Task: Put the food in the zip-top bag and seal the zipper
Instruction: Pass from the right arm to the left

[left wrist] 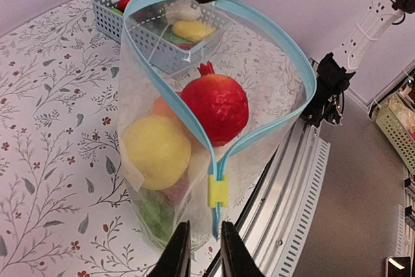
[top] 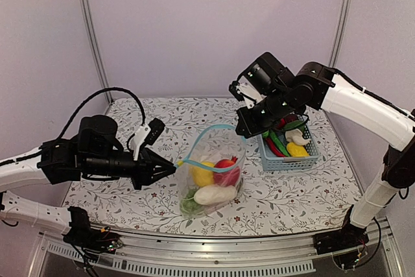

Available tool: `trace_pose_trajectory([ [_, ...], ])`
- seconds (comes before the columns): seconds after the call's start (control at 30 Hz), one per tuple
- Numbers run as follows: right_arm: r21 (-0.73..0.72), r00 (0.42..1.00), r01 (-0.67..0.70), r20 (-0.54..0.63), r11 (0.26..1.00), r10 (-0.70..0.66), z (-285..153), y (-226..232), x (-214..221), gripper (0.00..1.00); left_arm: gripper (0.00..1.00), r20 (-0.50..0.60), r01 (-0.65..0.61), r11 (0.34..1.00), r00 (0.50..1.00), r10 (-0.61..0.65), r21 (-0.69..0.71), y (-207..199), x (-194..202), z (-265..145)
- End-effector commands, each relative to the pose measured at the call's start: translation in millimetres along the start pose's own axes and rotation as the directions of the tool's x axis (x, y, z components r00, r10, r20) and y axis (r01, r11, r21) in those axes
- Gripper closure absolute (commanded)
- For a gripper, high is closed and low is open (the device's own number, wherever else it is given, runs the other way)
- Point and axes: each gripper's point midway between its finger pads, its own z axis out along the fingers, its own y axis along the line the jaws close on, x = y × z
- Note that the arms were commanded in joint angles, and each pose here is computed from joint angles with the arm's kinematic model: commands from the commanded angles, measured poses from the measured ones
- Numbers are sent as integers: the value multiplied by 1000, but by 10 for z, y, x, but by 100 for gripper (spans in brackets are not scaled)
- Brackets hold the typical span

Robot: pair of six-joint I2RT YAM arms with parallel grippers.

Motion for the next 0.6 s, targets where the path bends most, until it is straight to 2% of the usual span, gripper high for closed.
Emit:
trace_pose_trajectory([
  [0.0, 6, 1000, -7, -8, 1000, 7, 66, -4, -5, 98, 85, 13, -17, 1000, 1000, 16, 6, -45, -60, 34],
  [0.47, 5, 1000, -5, -14, 1000, 5, 79, -2, 7, 98, 85, 15, -31, 1000, 999, 31, 1, -45, -107, 75],
  [0.57, 4, 1000, -5, -19, 1000, 5, 95, -1, 13, 98, 89, 18, -35, 999, 999, 35, 3, -51, -113, 78],
])
